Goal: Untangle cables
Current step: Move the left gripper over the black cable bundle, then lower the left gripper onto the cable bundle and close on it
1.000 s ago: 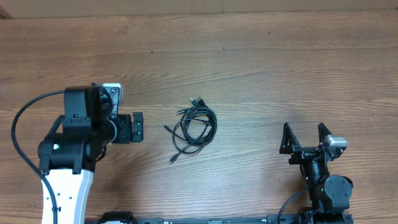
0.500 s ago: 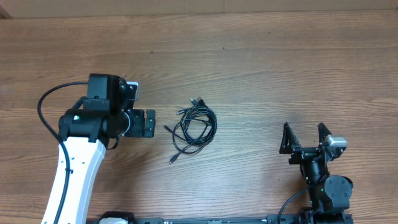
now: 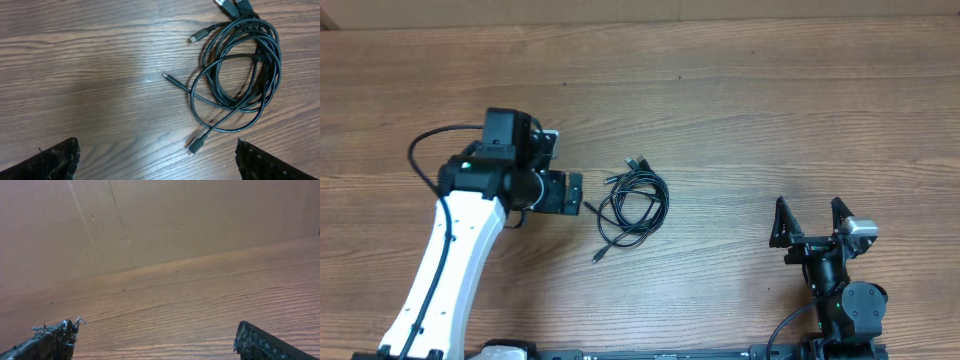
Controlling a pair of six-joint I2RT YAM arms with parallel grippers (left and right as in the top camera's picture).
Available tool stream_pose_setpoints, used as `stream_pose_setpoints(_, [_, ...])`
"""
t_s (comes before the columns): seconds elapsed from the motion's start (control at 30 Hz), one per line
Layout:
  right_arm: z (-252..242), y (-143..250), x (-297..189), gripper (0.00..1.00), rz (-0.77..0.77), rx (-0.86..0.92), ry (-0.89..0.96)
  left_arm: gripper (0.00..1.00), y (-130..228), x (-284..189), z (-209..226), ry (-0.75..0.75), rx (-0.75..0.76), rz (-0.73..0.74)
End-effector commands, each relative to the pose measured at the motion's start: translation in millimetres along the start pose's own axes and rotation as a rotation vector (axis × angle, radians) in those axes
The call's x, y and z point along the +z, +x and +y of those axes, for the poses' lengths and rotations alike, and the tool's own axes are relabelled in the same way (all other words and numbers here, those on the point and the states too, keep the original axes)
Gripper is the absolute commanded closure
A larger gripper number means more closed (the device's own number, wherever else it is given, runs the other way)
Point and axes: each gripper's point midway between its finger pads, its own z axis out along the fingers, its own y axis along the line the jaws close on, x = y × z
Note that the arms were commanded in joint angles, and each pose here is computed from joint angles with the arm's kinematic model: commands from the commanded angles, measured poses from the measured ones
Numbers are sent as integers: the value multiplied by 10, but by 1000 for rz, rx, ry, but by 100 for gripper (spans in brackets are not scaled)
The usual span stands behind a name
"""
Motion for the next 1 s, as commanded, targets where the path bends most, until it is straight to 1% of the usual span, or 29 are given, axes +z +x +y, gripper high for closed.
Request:
stream_pose_setpoints(0.0, [-26,18,3,0,-3,-6,11,0,-81,44,-124,30,-3,-3])
stream_pose_setpoints(0.3, [-26,18,3,0,-3,-6,11,1,-87,228,-364,61,67,29])
stream_pose_setpoints(0.43, [-26,18,3,0,-3,-6,11,0,-133,313,-517,118,90,25])
stream_pose_setpoints(0.77, [-26,18,3,0,-3,-6,11,0,-271,564,-697,95,210,-6])
stream_pose_setpoints(0.97, [-26,18,3,0,-3,-6,11,0,-194,731,-792,43,293,30])
